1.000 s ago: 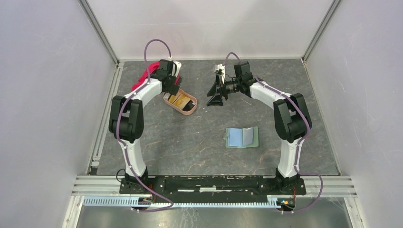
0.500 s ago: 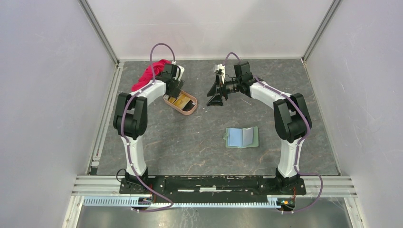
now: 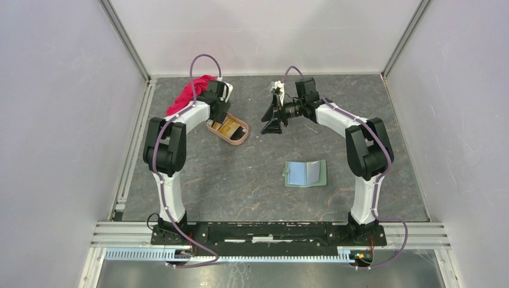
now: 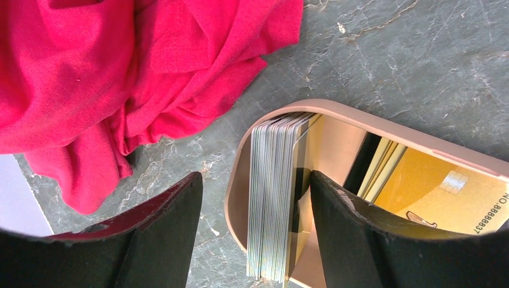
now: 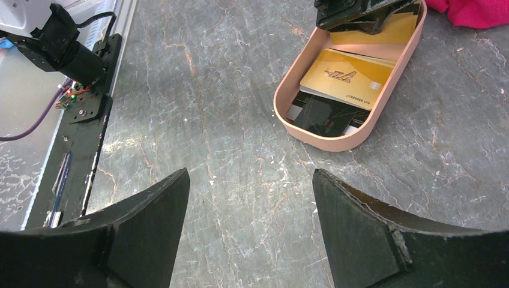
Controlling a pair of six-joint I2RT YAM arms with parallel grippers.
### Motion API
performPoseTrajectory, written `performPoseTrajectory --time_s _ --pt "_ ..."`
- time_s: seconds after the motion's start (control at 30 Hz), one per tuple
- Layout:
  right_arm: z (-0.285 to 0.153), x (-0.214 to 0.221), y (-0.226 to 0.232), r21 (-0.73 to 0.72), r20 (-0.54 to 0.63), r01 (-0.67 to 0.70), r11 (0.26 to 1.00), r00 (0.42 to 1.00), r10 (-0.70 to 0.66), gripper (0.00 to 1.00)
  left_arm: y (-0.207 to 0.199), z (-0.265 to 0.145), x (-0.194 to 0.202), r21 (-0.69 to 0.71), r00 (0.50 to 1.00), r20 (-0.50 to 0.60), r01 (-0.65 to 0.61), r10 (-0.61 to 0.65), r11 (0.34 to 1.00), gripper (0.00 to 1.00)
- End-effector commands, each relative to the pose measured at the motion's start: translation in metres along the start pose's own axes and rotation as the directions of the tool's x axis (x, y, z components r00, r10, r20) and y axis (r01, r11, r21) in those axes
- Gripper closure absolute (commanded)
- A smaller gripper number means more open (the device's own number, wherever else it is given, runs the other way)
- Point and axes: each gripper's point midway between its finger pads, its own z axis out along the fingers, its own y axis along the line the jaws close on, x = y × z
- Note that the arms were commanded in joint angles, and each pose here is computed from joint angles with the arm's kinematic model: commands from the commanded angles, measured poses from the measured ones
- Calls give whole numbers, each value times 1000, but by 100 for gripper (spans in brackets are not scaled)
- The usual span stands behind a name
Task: Put the credit cards into the card holder
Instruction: Pick up the credit card from the storage box.
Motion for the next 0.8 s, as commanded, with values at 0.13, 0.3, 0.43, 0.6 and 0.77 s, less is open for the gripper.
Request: performPoseTrajectory --time_s 0.13,0.3,0.43,0.6,0.77 --pt "-3 -10 5 -15 19 34 999 999 -33 18 24 -31 -30 -50 996 87 17 -12 999 28" --pt "-3 -9 5 -15 19 31 999 999 -31 18 27 -36 -32 -54 996 93 21 -16 998 32" --pt "-2 -9 5 -15 18 30 999 999 -30 18 29 -41 -35 -53 994 104 29 -23 998 34" --pt "-3 -9 4 -16 18 28 999 999 -28 18 29 -46 -37 -49 993 112 34 -29 998 37" --pt "-2 -9 5 -17 19 31 999 999 -31 18 26 -46 -37 -29 993 112 40 -36 999 49"
